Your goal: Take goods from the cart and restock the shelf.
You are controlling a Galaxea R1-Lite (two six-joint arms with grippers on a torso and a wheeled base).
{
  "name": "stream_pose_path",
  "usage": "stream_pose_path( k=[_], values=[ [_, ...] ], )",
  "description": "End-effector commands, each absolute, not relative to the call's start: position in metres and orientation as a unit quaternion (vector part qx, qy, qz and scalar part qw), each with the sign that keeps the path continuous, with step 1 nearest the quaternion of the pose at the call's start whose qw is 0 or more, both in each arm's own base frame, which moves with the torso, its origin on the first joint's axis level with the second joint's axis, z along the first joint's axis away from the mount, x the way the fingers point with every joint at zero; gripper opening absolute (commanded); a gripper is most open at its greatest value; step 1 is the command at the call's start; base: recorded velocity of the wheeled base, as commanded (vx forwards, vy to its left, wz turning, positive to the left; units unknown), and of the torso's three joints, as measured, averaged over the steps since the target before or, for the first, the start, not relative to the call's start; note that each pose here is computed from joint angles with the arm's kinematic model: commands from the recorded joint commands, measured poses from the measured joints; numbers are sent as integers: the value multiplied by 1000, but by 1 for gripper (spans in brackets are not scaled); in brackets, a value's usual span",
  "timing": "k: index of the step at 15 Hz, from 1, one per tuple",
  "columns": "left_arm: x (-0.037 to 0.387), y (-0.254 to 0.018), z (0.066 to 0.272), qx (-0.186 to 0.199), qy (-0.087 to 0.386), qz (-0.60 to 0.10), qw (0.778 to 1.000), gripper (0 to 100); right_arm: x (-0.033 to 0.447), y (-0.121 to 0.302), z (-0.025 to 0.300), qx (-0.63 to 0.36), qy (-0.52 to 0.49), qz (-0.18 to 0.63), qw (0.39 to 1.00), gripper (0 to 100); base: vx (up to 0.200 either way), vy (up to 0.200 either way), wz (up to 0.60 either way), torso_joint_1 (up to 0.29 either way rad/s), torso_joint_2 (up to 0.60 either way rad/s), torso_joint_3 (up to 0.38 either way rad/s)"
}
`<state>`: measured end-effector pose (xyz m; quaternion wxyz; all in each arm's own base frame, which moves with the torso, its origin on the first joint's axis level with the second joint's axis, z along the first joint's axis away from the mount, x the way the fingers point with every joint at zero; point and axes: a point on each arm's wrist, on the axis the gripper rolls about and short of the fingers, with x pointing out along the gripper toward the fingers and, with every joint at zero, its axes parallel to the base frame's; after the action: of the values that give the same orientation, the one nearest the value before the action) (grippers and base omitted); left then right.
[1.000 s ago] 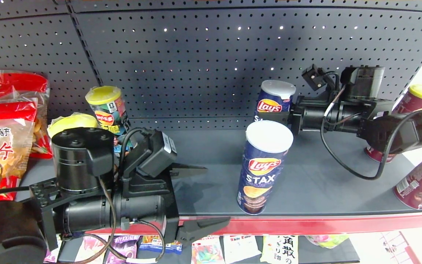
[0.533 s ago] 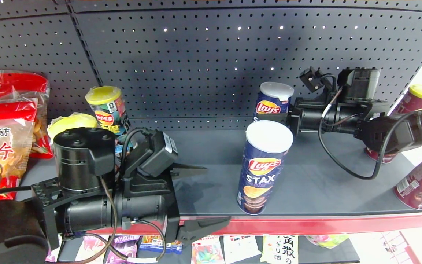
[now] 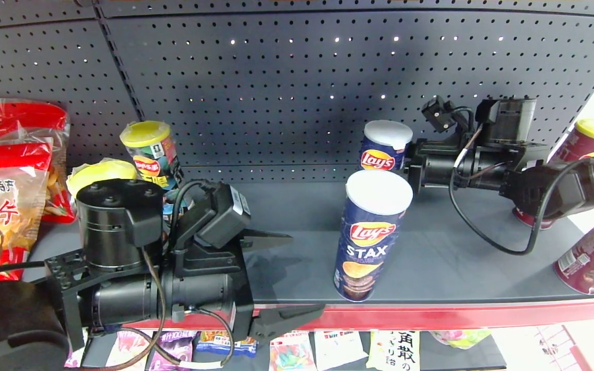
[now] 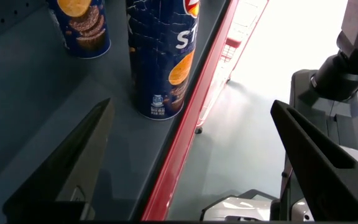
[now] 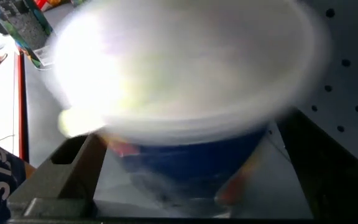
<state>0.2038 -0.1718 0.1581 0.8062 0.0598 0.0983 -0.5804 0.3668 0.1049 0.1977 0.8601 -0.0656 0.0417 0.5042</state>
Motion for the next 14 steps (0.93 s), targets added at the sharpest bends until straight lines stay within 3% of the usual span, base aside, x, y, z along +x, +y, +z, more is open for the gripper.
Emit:
stream_pose_path(
  k=[1,14],
  values=[
    [205,-171,157,59,100,-578,808,100,365,105,200,-66,39,504,860,100,0,0,0,0,0,0],
    [208,-172,159,59,97,-578,808,100,333,95,208,-71,49,468,880,100,0,0,0,0,0,0]
  ],
)
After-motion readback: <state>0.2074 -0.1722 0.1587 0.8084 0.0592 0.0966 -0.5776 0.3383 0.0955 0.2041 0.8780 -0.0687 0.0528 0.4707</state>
